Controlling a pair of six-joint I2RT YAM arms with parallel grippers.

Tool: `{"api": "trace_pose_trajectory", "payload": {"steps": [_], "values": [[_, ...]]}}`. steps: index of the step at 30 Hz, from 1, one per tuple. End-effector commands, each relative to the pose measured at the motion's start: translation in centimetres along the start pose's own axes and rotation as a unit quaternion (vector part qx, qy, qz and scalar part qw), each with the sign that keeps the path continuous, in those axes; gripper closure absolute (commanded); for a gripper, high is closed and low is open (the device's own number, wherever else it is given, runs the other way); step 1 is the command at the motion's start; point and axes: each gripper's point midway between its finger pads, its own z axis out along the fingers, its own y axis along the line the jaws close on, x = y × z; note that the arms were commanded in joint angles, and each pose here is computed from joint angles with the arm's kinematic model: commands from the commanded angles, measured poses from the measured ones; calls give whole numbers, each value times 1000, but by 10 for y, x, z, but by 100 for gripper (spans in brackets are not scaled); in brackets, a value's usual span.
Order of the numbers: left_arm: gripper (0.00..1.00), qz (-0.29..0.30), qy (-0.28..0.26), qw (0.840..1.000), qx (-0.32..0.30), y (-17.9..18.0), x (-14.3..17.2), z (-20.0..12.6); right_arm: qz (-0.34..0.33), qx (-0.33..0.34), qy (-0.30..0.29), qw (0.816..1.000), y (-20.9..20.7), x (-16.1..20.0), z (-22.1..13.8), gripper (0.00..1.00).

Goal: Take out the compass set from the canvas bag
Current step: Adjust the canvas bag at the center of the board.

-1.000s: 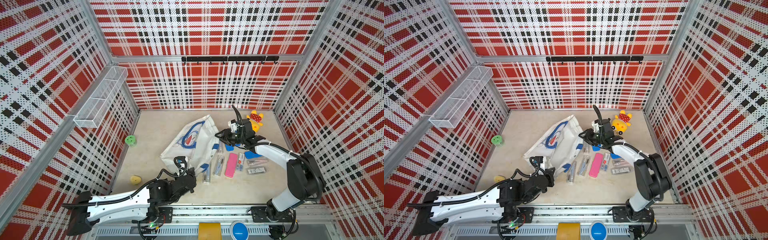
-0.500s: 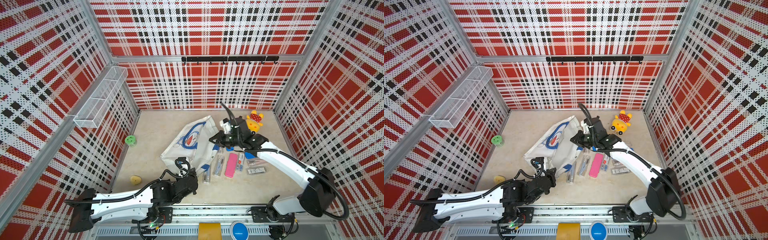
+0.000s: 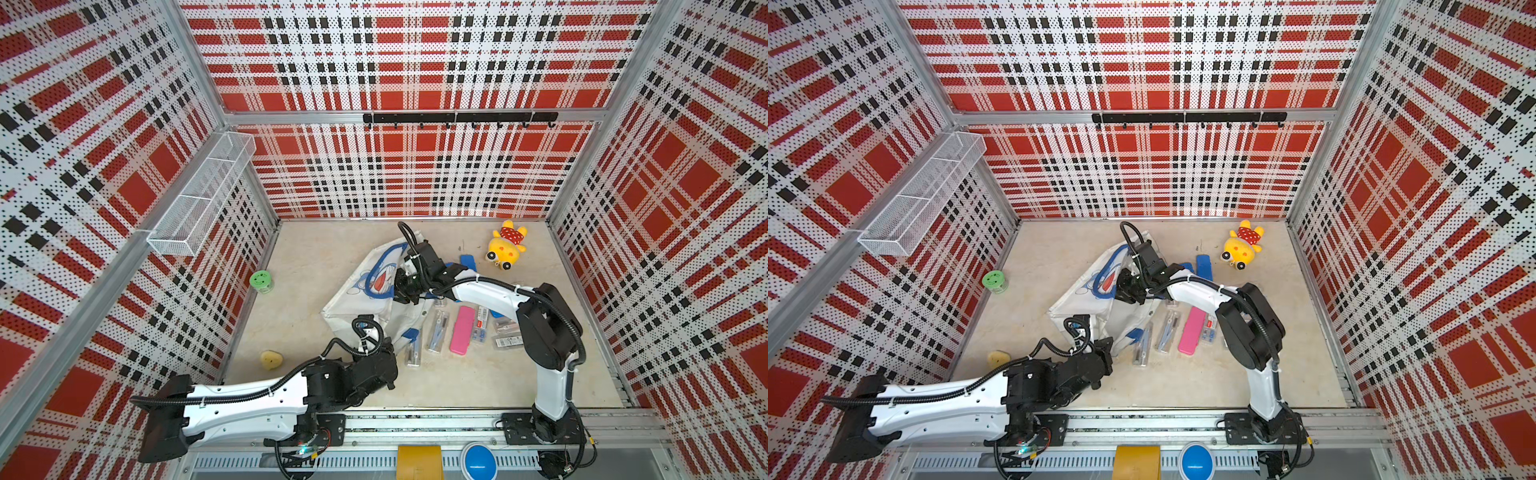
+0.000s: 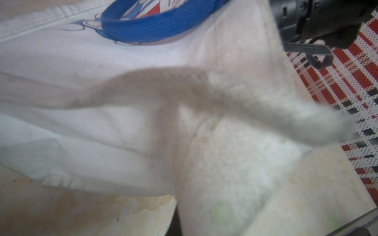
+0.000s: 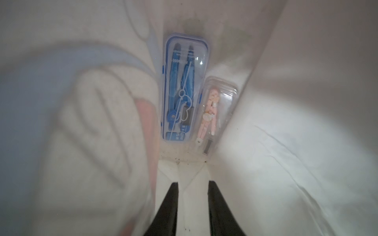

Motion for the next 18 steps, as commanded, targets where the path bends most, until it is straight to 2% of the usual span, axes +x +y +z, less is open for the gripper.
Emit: {"api": "trace_pose_trajectory", "payload": {"steps": [1, 3, 9, 18], "values": [[100, 8, -19, 1000, 5, -6, -12, -11, 33, -63, 10, 997, 18, -4, 17, 63], [100, 5, -24, 1000, 13, -7, -14, -12, 51, -74, 9, 996, 14, -9, 26, 57], [100, -13, -43, 998, 38, -8, -21, -17, 100, -88, 10, 991, -3, -18, 51, 48], [100, 13, -26, 999, 30, -13, -19, -16, 89, -68, 25, 993, -8, -12, 75, 36]]}}
